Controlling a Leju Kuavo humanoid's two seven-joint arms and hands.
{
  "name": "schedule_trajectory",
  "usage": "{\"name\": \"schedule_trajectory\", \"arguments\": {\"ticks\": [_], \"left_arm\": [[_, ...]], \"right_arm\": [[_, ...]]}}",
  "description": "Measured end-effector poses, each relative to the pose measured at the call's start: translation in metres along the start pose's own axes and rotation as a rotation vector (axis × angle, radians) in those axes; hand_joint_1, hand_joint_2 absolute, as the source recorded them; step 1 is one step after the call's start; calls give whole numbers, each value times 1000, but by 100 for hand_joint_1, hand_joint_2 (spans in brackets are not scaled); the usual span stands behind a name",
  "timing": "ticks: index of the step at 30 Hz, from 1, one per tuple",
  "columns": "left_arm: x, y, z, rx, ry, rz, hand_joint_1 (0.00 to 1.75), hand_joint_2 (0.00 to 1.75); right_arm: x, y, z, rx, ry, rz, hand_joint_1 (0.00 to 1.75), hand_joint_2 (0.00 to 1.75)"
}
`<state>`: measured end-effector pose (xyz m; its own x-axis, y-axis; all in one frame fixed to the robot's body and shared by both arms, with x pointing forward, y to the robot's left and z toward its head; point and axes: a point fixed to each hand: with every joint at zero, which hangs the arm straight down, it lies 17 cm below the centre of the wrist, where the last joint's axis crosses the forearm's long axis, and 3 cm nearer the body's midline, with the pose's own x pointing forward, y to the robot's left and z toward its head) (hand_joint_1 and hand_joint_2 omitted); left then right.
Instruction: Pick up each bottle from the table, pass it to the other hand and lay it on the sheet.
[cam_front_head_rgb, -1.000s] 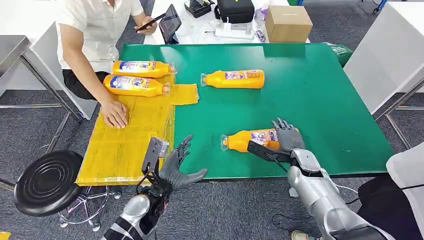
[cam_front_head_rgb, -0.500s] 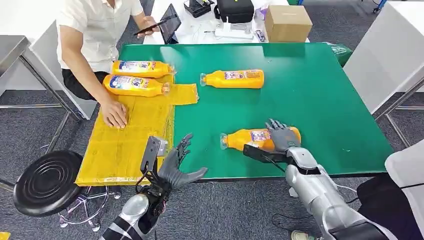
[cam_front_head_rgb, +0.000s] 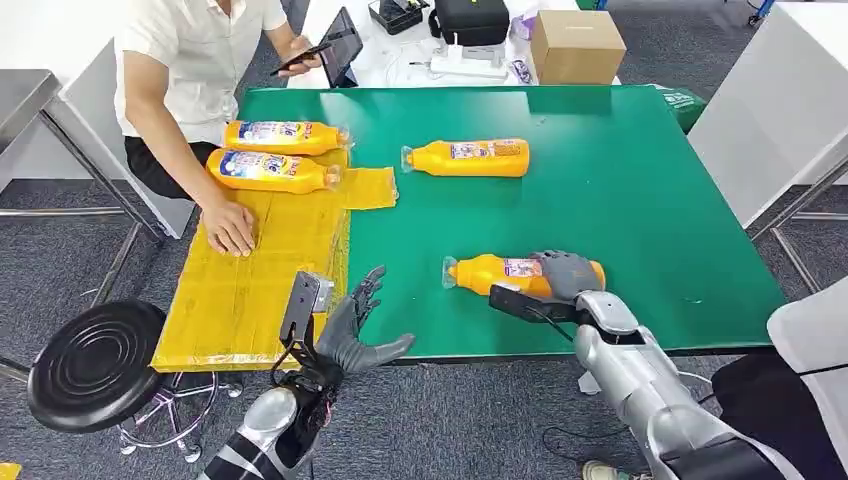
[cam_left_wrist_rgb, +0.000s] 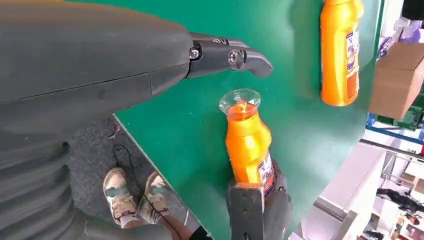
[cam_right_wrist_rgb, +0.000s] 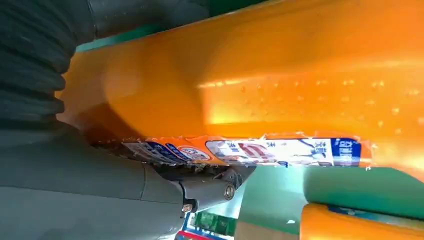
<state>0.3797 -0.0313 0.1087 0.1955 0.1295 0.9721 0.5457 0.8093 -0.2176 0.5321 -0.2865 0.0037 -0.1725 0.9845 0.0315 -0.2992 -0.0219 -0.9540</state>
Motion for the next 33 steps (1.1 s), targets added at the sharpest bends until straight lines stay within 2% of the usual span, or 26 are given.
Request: {"name": "schedule_trajectory", "arguments": {"ticks": [12,14,16,20,22,26,33], "left_arm": [[2,-4,-1,-12,-3,11,0,175],[9,1,-3,11,-35,15,0,175],[19,13,-5,64,-89,35,0,175],[-2,44,-5,141,-18,294,0,175],[-19,63,1,206,-10,366,0,175],[-53,96,17,351,21,432,0,175],[-63,105,26,393,43,491,0,175]], "right_arm": [[-20,16,2,112,34,-65,175,175],[-4,21,5,149,-50,-196,175,175],[13,13,10,142,-162,-411,175,175],[64,-1,22,63,-332,-703,175,175],[88,-7,29,25,-378,-818,175,175],[129,-22,46,-38,-466,-939,175,175],[158,-43,64,-111,-541,-1023,175,175]]}}
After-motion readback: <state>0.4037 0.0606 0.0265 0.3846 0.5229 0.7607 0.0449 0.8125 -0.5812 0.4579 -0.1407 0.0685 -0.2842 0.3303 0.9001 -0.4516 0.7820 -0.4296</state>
